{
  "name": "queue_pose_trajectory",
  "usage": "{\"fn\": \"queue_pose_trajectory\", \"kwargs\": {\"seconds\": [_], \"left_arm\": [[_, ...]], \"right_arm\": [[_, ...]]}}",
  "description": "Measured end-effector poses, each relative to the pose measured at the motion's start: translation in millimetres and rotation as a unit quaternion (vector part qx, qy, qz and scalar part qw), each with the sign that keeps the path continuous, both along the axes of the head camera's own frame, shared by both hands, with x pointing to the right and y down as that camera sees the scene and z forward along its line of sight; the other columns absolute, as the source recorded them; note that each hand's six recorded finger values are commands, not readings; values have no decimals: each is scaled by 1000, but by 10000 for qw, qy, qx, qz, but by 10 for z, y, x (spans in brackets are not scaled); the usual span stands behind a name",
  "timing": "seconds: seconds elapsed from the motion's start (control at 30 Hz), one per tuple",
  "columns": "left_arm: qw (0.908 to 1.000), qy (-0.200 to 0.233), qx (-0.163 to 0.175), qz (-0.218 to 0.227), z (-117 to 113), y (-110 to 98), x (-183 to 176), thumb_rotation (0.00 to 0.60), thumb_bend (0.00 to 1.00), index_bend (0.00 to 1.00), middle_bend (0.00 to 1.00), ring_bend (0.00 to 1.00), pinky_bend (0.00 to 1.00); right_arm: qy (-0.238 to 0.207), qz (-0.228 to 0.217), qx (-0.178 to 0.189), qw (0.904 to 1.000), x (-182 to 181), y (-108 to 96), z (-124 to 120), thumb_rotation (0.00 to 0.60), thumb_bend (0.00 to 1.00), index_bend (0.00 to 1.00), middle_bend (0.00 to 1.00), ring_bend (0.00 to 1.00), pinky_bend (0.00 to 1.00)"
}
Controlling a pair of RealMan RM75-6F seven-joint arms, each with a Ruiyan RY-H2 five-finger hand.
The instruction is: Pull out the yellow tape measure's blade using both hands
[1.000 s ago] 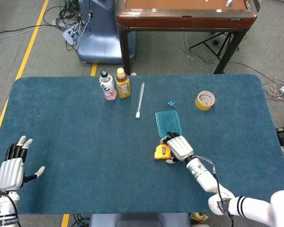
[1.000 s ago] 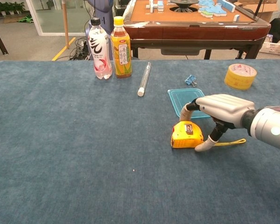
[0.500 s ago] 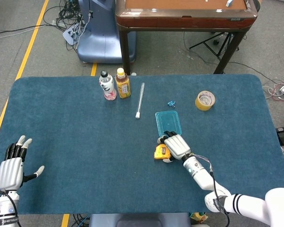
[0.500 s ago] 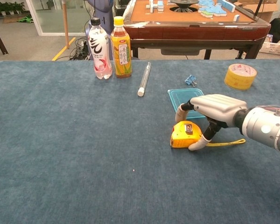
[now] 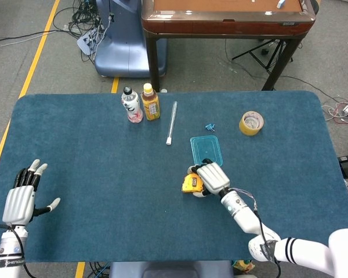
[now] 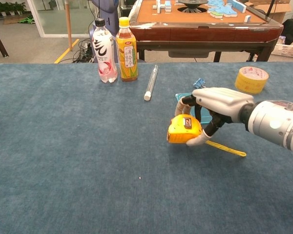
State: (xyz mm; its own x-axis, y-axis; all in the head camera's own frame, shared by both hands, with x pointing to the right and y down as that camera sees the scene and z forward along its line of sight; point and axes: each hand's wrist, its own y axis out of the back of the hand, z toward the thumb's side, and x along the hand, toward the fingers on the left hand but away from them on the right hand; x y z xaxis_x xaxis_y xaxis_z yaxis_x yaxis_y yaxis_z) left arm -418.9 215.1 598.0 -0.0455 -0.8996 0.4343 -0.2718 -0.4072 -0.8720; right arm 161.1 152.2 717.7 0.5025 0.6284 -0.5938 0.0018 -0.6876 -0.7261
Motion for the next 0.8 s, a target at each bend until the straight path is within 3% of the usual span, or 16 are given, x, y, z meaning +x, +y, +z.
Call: {"fn": "queue_pose_trajectory", "kwargs": {"seconds": [0.2,0.33,0.53,0.67,0.8], "left_arm": [[9986,515,-116,66,57,-251,242,600,174,91,0,0,0],[9955,914,-243,96,90,-385,440,600,173,65,0,0,0],[9847,1689,-434,9,107,-523,745,600,173,19,0,0,0],[9727,2242,-584,-118,131,-607,948,600,174,0,0,0,0],[9672,2448,-668,-110,174,-650,1106,600,173,0,0,0,0]], "right_arm": [[-207,71,350,9991,-281,-138,-329,600,566,667,685,569,304],[-386,202,421,9982,-487,-208,-538,600,567,690,701,600,428],[-407,320,462,9976,-677,-264,-697,600,574,707,718,650,565],[-401,456,491,9969,-789,-286,-773,600,592,739,744,690,640],[-403,590,492,9962,-892,-278,-822,600,609,746,749,704,699]]}}
